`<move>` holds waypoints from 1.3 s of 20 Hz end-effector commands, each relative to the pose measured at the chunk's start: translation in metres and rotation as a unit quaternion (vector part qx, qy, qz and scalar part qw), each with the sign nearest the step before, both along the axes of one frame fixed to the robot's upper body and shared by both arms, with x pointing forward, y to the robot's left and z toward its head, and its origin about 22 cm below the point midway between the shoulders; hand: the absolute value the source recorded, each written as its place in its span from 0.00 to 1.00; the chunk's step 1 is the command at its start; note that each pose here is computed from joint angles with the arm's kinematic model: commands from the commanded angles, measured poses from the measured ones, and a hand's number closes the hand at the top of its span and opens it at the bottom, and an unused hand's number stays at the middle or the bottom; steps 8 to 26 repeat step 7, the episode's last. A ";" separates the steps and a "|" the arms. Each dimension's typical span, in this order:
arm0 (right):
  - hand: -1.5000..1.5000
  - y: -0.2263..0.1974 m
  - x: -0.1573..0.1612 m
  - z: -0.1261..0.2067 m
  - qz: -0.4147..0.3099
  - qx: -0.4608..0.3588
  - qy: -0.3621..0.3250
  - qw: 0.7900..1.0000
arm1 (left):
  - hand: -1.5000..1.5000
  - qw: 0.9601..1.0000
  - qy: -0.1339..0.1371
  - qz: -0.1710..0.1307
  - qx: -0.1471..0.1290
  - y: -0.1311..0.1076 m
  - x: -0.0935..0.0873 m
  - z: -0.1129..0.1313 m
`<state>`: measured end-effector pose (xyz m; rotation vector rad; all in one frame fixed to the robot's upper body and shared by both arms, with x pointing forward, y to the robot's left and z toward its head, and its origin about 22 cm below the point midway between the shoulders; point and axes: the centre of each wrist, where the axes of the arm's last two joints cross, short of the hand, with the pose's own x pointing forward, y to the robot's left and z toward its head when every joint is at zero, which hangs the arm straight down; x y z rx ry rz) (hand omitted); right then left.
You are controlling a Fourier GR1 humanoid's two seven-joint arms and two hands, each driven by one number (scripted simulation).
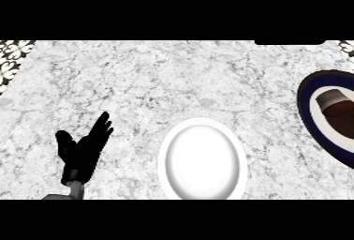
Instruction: Pick the cupcake from the plate and place it in the plate
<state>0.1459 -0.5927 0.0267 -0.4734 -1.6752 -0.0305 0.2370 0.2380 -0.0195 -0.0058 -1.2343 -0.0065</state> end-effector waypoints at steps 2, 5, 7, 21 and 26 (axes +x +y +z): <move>0.00 0.000 -0.031 -0.019 0.072 0.018 -0.048 0.996 | 0.50 1.000 0.026 0.008 0.005 -0.004 -0.012 -0.020; 0.00 -0.006 -0.037 -0.012 0.070 0.014 -0.047 0.996 | 0.50 1.000 0.025 0.009 0.002 0.002 -0.008 -0.017; 0.00 0.001 -0.040 -0.024 0.069 0.010 -0.046 0.997 | 0.50 1.000 0.017 0.008 -0.002 0.008 0.007 -0.003; 0.00 0.001 -0.040 -0.024 0.069 0.010 -0.046 0.997 | 0.50 1.000 0.017 0.008 -0.002 0.008 0.007 -0.003; 0.00 0.001 -0.040 -0.024 0.069 0.010 -0.046 0.997 | 0.50 1.000 0.017 0.008 -0.002 0.008 0.007 -0.003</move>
